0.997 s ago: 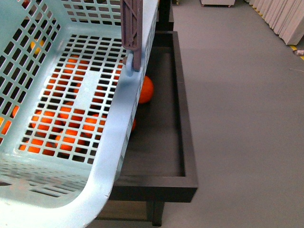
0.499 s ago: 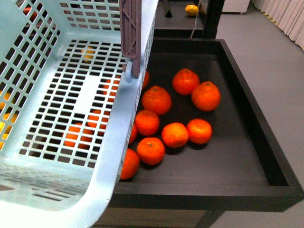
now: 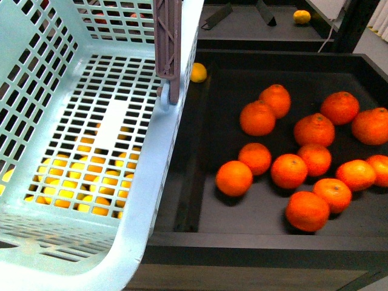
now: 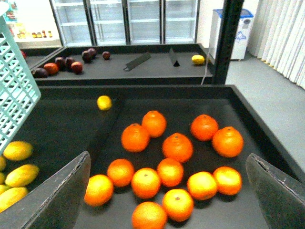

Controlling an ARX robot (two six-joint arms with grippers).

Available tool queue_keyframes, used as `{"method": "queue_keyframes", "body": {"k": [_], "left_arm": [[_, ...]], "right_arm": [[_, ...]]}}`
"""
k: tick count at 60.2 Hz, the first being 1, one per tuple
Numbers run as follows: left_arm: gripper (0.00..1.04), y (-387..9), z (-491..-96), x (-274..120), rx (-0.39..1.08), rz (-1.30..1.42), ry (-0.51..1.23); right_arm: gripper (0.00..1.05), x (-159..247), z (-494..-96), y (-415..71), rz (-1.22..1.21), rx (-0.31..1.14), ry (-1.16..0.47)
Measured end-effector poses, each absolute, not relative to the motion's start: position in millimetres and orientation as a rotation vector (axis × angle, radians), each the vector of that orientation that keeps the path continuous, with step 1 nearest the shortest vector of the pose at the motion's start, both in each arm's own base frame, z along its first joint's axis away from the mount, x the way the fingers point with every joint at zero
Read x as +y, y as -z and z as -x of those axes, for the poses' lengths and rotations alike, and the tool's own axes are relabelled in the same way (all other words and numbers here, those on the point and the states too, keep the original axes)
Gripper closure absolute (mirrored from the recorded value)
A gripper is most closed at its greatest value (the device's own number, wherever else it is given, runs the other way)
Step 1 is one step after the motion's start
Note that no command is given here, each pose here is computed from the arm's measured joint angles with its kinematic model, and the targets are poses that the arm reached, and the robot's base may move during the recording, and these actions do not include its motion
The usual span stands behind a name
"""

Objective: Pick lemon and mango into basket

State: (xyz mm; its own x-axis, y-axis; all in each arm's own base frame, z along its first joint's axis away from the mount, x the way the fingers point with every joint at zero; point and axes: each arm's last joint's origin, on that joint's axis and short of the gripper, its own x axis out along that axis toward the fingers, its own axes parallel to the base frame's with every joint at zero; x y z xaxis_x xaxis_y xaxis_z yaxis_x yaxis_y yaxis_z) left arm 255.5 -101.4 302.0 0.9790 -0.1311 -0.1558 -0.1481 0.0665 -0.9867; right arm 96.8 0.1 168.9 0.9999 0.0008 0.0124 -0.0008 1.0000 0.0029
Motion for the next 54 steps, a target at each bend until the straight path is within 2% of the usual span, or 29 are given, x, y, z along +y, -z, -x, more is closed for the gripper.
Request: {"method": "queue_keyframes", "body": {"k": [54], "left_arm": [[0.76, -302.0, -255.6, -101.3, 0.228, 1.509, -0.010]], "right_arm": [[0.09, 0.0, -96.8, -169.0, -0.003, -0.013, 0.001]]}}
